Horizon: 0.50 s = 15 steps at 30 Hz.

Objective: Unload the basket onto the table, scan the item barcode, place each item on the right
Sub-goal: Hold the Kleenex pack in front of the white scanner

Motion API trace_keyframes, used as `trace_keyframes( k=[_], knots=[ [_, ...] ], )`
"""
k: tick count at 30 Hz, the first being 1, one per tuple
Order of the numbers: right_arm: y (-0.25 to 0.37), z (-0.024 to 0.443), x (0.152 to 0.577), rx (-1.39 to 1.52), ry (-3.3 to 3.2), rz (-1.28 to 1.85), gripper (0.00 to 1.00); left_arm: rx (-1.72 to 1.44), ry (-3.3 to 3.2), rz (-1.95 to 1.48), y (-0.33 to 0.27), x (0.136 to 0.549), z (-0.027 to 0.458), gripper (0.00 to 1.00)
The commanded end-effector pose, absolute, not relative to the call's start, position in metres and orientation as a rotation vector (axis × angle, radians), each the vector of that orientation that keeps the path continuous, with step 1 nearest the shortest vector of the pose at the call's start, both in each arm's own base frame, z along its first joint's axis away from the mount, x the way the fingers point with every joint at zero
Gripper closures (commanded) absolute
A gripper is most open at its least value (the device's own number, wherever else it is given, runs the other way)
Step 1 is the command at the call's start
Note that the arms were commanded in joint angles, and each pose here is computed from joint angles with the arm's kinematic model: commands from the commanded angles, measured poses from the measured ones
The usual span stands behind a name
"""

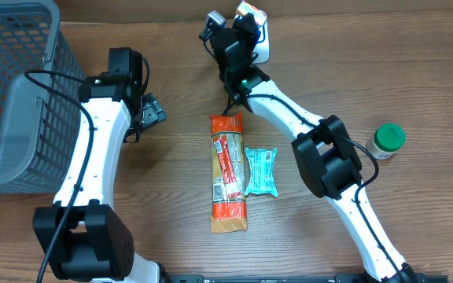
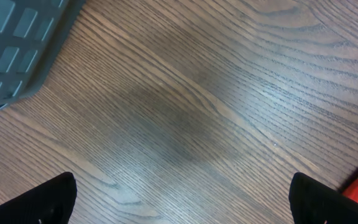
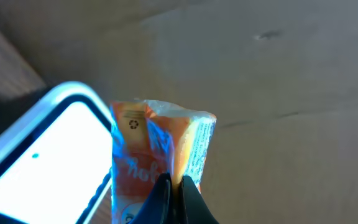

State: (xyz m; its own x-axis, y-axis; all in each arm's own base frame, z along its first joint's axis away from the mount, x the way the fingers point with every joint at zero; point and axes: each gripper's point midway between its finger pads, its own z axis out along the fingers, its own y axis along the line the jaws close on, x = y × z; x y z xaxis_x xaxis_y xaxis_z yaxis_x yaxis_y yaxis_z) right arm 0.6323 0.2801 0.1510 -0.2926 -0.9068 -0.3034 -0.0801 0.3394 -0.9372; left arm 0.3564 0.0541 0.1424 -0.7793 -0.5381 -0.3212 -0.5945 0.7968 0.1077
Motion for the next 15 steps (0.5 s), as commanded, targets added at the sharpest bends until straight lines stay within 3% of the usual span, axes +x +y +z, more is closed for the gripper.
trace_keyframes(
  k=[1, 15],
  knots=[
    [0.282, 0.159, 0.634, -0.971, 1.619, -1.103, 0.96, -0.850, 2.681, 0.299, 0.055, 0.359, 0.154, 0.00],
    [0.257, 0.137, 0.640, -0.827, 1.764, -0.971, 0.96, -0.850, 2.681, 0.299, 0.055, 0.359, 0.154, 0.00]
  ],
)
